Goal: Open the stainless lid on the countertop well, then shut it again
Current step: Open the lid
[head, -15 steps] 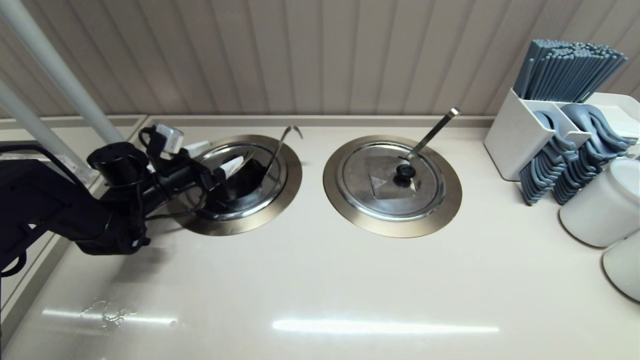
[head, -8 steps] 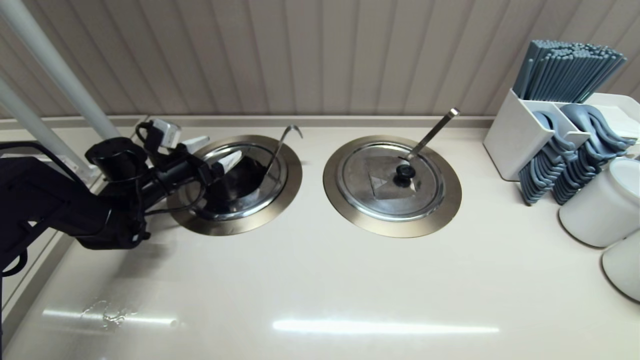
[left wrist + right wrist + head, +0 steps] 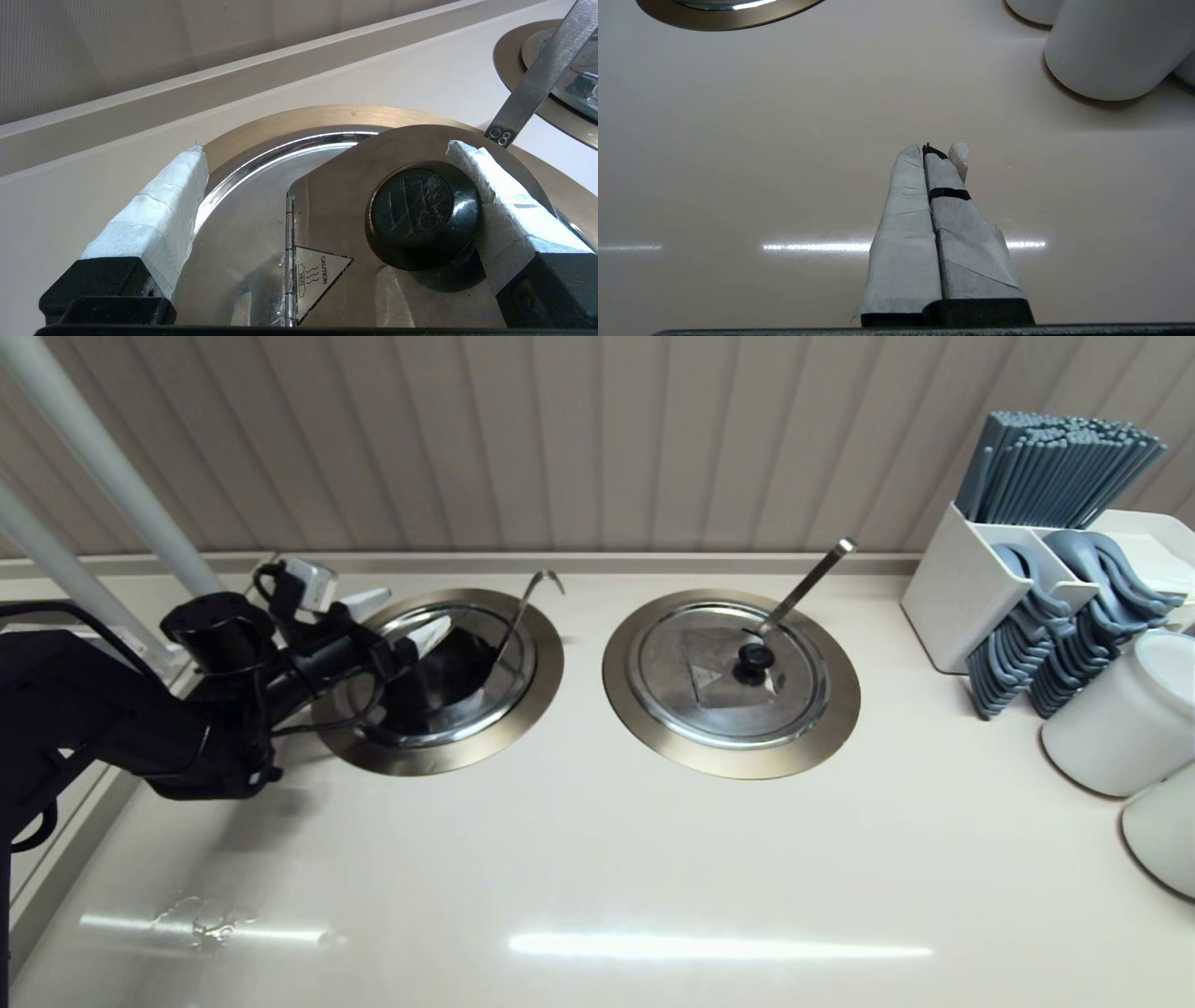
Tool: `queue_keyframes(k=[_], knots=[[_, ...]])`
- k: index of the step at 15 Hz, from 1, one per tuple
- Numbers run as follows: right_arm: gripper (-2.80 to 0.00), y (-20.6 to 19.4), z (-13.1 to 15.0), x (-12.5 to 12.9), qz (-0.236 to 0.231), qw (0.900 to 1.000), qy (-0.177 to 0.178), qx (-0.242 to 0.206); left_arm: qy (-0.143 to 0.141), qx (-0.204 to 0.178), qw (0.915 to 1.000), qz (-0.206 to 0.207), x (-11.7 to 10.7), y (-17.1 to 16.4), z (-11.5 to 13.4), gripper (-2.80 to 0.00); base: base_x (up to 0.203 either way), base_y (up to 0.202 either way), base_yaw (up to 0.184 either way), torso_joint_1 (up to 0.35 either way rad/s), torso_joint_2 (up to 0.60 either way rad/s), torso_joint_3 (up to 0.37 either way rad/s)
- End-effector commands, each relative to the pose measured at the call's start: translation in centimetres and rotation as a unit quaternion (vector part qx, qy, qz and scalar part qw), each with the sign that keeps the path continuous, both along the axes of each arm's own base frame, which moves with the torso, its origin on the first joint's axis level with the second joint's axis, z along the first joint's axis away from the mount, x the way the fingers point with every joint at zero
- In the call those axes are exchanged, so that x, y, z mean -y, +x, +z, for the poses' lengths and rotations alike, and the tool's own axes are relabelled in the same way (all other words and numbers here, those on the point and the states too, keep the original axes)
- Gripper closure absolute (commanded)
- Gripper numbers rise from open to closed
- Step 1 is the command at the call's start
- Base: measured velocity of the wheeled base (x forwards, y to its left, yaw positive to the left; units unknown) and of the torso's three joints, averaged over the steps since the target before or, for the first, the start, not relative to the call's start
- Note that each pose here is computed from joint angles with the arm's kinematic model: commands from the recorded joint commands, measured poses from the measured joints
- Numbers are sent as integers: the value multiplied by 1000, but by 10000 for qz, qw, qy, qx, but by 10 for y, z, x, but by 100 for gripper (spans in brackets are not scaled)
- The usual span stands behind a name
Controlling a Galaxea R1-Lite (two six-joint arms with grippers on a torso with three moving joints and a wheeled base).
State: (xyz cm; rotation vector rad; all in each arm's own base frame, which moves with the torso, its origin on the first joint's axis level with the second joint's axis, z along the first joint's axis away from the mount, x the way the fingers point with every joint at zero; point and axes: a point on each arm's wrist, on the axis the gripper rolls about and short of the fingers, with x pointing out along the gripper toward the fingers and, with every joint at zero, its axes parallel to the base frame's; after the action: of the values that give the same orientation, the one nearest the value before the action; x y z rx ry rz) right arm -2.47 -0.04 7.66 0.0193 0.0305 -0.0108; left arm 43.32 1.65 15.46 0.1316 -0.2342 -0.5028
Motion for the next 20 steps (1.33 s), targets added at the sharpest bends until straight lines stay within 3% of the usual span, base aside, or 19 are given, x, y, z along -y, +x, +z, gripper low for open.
queue_keyframes(k=[1, 20], knots=[[0, 0, 0, 0, -1, 10000, 2, 0, 8, -23, 10000, 30, -3, 3, -5, -280, 0, 0, 0, 0, 0, 0], [0, 0, 0, 0, -1, 10000, 2, 0, 13, 80, 9997, 236, -21, 7, -3, -280, 0, 0, 0, 0, 0, 0]])
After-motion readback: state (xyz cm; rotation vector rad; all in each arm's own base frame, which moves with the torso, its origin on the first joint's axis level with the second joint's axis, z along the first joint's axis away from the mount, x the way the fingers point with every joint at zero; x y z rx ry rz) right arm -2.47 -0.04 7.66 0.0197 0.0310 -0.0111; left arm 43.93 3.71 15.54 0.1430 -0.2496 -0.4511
